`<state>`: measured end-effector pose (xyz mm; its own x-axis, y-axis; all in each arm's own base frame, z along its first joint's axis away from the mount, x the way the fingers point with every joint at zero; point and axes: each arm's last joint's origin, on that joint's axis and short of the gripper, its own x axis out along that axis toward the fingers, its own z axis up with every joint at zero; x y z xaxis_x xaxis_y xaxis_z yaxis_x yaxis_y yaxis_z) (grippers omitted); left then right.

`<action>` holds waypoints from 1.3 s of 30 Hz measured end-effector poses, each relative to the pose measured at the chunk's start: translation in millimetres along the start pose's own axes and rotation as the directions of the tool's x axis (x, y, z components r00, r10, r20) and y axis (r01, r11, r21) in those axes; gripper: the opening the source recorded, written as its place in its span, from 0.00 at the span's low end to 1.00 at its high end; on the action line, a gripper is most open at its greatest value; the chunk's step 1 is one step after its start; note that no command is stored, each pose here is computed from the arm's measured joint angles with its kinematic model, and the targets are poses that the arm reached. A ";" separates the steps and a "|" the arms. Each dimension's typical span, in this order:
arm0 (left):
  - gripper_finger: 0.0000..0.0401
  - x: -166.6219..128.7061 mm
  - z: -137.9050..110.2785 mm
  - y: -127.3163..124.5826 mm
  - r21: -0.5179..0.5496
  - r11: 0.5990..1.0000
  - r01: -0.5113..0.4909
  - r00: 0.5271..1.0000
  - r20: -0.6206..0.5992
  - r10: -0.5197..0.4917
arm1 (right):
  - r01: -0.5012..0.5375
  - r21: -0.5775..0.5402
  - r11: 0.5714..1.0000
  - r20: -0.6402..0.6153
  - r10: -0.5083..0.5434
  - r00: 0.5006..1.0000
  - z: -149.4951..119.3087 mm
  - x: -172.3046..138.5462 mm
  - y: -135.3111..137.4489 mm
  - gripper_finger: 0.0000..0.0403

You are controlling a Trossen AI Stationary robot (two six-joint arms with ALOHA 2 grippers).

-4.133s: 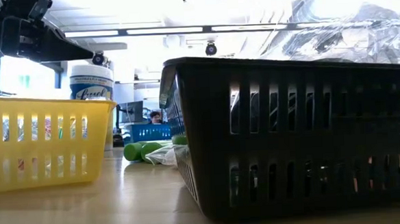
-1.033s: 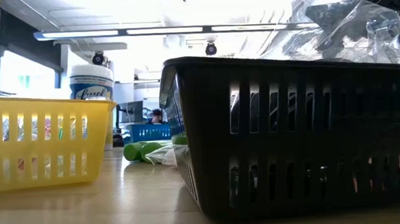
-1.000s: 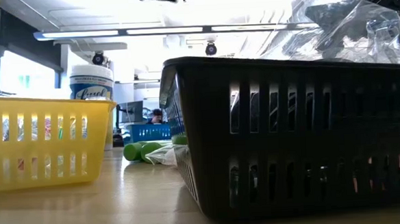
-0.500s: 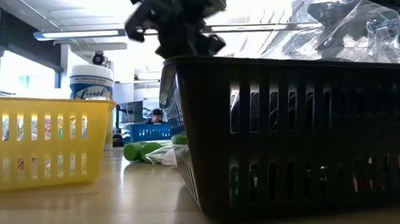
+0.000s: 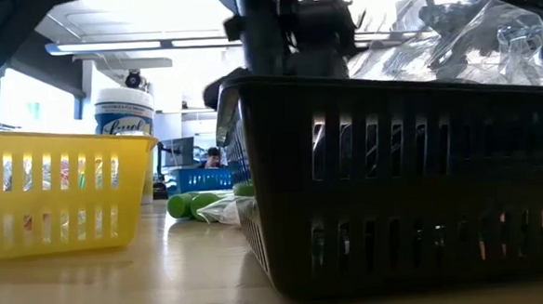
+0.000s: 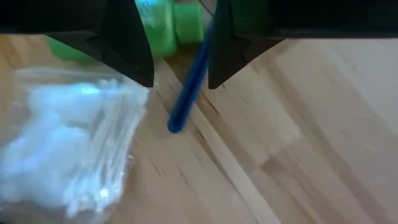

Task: Pick & Place Travel size toiletries
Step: Put the blue razor into the green bin

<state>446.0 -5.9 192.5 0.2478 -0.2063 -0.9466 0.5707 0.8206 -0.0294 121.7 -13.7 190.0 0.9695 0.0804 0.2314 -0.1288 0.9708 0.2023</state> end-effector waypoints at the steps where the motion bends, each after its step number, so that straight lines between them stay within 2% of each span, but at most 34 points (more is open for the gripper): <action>1: 0.37 1.5 0.2 0.3 0.009 1.000 0.008 1.000 -0.001 -0.008 | 0.000 0.001 1.000 -0.004 0.000 1.000 -0.4 0.0 -0.1 0.01; 9: 0.37 14.2 3.2 5.9 0.036 0.999 -0.026 1.000 0.017 0.026 | 0.011 0.007 1.000 -0.029 -0.011 1.000 -2.9 -0.3 -0.8 0.01; 16: 0.37 29.4 -2.7 6.1 0.052 0.999 0.011 0.999 -0.038 -0.009 | 0.010 0.009 1.000 -0.037 -0.010 0.999 -3.5 -0.3 -0.9 0.01; 27: 0.36 36.9 -2.4 8.2 0.030 1.000 0.005 0.999 -0.034 -0.004 | 0.016 0.009 1.000 -0.037 -0.016 0.999 -3.7 -0.3 -1.1 0.01; 31: 0.29 37.6 -2.0 8.7 0.018 1.000 0.000 1.000 -0.029 0.000 | 0.018 0.008 1.000 -0.036 -0.018 0.999 -3.6 -0.3 -1.2 0.01; 37: 0.07 38.3 -0.3 11.3 0.021 1.000 -0.019 1.000 -0.004 0.019 | 0.018 0.008 1.000 -0.036 -0.018 0.999 -3.6 -0.3 -1.2 0.01; 39: 0.03 38.6 4.0 13.4 0.031 0.999 -0.040 0.999 0.036 0.039 | 0.018 0.009 1.000 -0.036 -0.018 0.999 -3.6 -0.3 -1.2 0.01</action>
<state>466.3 -5.0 156.8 0.2981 -0.1935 -0.9347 0.5840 0.8116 0.0182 122.4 -14.1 186.3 0.9786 0.0715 0.1931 -0.1132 0.9701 0.2145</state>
